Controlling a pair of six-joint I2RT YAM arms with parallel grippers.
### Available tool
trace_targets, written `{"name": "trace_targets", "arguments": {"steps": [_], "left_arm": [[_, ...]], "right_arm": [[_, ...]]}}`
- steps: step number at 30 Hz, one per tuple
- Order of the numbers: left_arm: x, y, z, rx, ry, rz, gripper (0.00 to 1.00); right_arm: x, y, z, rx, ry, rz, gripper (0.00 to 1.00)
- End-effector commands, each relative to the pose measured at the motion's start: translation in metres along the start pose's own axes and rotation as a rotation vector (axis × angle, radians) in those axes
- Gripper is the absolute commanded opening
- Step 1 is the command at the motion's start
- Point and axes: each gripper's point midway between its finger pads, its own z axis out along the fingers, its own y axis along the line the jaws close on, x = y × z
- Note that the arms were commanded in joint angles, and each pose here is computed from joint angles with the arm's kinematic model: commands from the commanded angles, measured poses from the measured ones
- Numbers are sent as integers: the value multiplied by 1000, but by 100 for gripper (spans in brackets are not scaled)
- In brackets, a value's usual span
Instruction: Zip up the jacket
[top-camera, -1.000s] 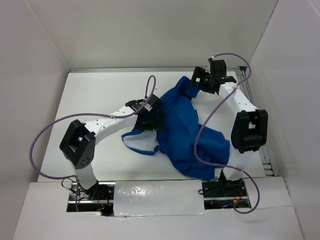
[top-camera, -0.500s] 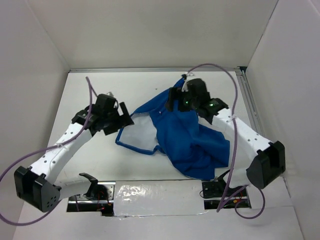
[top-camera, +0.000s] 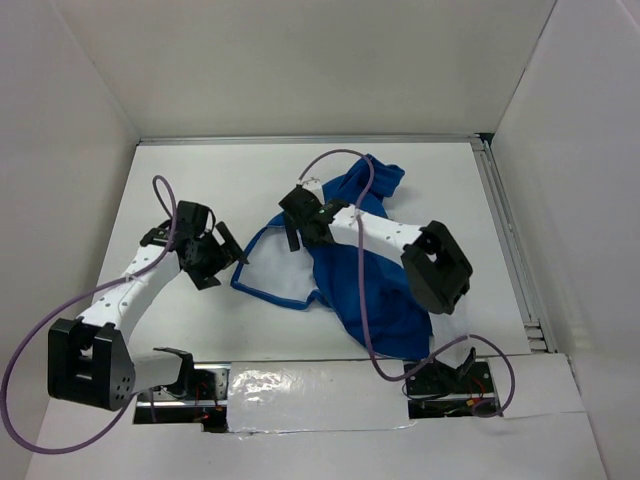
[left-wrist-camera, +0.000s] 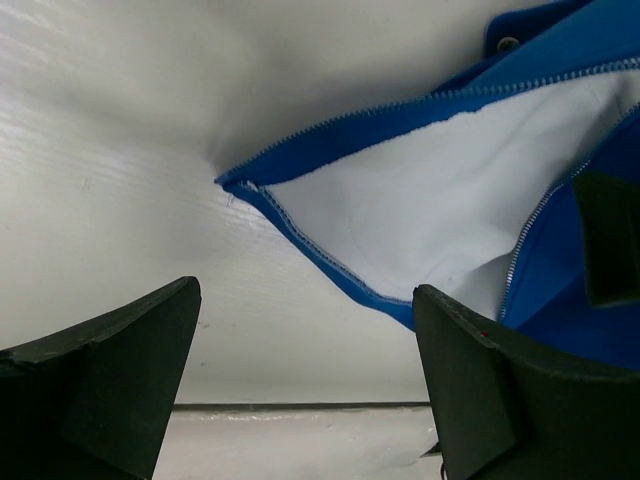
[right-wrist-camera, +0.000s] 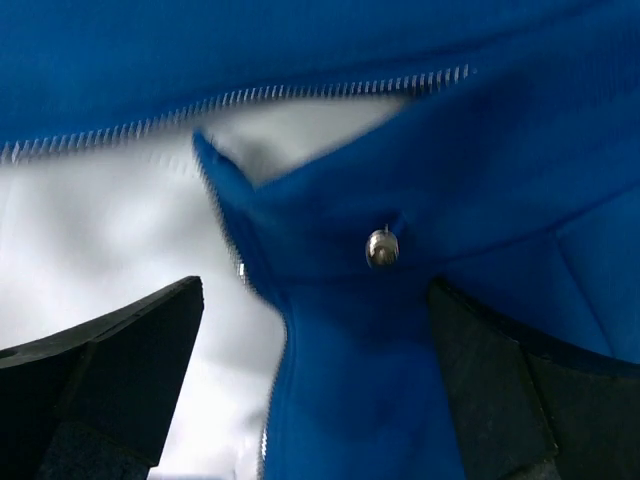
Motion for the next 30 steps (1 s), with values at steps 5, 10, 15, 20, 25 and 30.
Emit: {"name": "trace_targets", "arguments": {"steps": [5, 10, 15, 20, 25, 30], "left_arm": [[-28, -7, 15, 69, -49, 40, 99], [-44, -31, 33, 134, -89, 185, 99], [-44, -64, 56, 176, -114, 330, 99], [-44, -67, 81, 101, -67, 338, 99], [-37, -61, 101, 5, -35, 326, 99], [-28, -54, 109, -45, -17, 325, 99]], "right_arm": [[-19, -31, 30, 311, -56, 104, 93], [-35, -55, 16, 364, -125, 175, 32], [-66, -65, -43, 260, -251, 232, 0], [-100, -97, -85, 106, -289, 339, 0], [-134, -182, -119, 67, -342, 552, 0], [-148, -305, -104, 230, -320, 798, 0]]}}
